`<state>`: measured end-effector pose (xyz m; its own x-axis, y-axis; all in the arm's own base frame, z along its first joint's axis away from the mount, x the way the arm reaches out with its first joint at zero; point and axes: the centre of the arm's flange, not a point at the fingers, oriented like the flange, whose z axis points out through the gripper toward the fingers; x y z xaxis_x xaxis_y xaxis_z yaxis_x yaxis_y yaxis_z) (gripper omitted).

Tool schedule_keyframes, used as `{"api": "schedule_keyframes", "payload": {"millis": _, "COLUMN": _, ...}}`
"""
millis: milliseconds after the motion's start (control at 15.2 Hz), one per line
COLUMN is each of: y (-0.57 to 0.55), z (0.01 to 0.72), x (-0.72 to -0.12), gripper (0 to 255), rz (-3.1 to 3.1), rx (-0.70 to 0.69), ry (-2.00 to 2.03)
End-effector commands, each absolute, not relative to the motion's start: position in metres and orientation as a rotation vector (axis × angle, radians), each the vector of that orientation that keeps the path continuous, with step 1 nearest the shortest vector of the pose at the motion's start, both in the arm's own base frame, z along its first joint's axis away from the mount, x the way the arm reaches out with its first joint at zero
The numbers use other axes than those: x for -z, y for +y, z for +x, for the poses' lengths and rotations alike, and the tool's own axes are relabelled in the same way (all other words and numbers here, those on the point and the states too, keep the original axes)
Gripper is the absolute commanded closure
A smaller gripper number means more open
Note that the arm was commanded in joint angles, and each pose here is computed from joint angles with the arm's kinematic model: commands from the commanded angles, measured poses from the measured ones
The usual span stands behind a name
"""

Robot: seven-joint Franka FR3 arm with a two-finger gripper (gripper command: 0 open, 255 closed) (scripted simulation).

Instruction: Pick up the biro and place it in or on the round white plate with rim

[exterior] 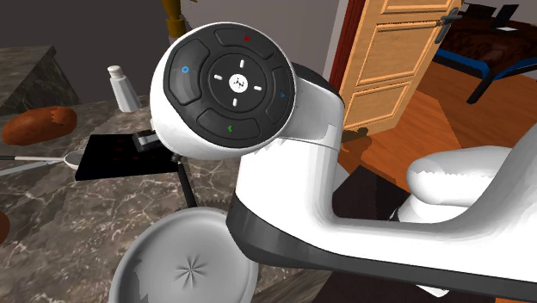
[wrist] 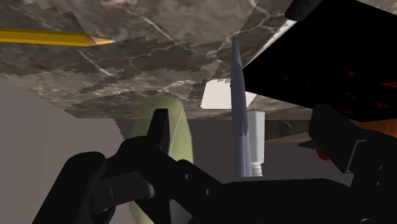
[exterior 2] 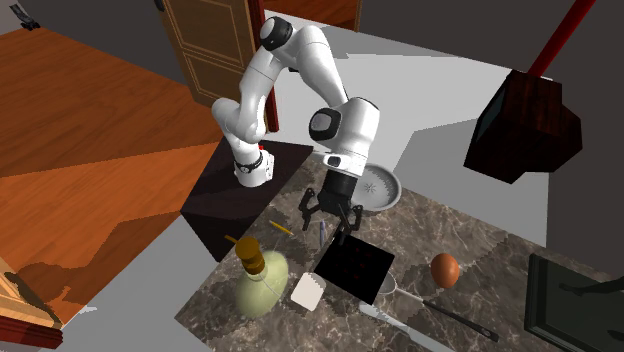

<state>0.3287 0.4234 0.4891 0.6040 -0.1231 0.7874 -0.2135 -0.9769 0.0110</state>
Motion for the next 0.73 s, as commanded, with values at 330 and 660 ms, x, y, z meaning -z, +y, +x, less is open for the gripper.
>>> {"api": "schedule_keyframes", "payload": {"millis": 330, "y": 0.4234, "z": 0.3287, "x": -0.4890, "gripper": 255, "rz": 2.720, "rx": -1.323, "ry": -0.286}}
{"api": "schedule_keyframes", "payload": {"millis": 660, "y": 0.4234, "z": 0.3287, "x": -0.4890, "gripper": 255, "rz": 2.720, "rx": -1.323, "ry": -0.286}}
